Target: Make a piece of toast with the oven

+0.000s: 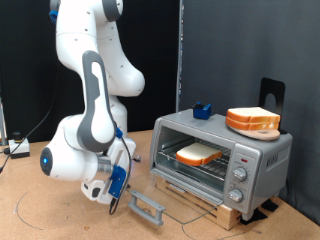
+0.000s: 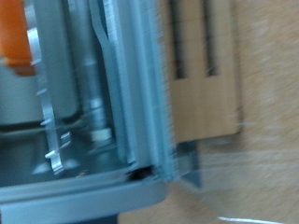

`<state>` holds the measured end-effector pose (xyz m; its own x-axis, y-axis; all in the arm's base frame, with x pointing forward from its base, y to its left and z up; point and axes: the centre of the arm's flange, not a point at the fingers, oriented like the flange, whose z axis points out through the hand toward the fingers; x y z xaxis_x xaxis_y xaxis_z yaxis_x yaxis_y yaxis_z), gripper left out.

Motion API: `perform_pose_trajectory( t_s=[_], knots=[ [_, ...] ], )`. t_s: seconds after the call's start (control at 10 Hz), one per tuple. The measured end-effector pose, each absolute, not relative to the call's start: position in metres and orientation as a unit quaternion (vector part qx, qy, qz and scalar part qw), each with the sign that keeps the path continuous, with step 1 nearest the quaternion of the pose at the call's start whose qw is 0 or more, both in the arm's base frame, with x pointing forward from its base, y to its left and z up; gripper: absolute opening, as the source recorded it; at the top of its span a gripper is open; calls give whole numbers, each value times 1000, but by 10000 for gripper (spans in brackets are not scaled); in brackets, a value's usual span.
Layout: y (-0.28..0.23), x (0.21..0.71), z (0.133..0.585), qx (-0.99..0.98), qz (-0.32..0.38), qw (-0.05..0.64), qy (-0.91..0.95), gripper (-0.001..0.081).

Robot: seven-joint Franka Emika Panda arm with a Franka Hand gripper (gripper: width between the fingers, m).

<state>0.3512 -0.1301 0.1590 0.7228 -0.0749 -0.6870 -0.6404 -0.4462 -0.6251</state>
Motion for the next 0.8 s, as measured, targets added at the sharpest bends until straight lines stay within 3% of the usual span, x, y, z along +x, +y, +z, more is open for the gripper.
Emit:
perform_pose_trajectory(
  t_s=[0.3, 0.8],
  knots=[
    [-136, 341, 187, -776, 314, 502, 217, 807],
    [-103, 347, 217, -782, 297, 500, 226, 807]
  ],
)
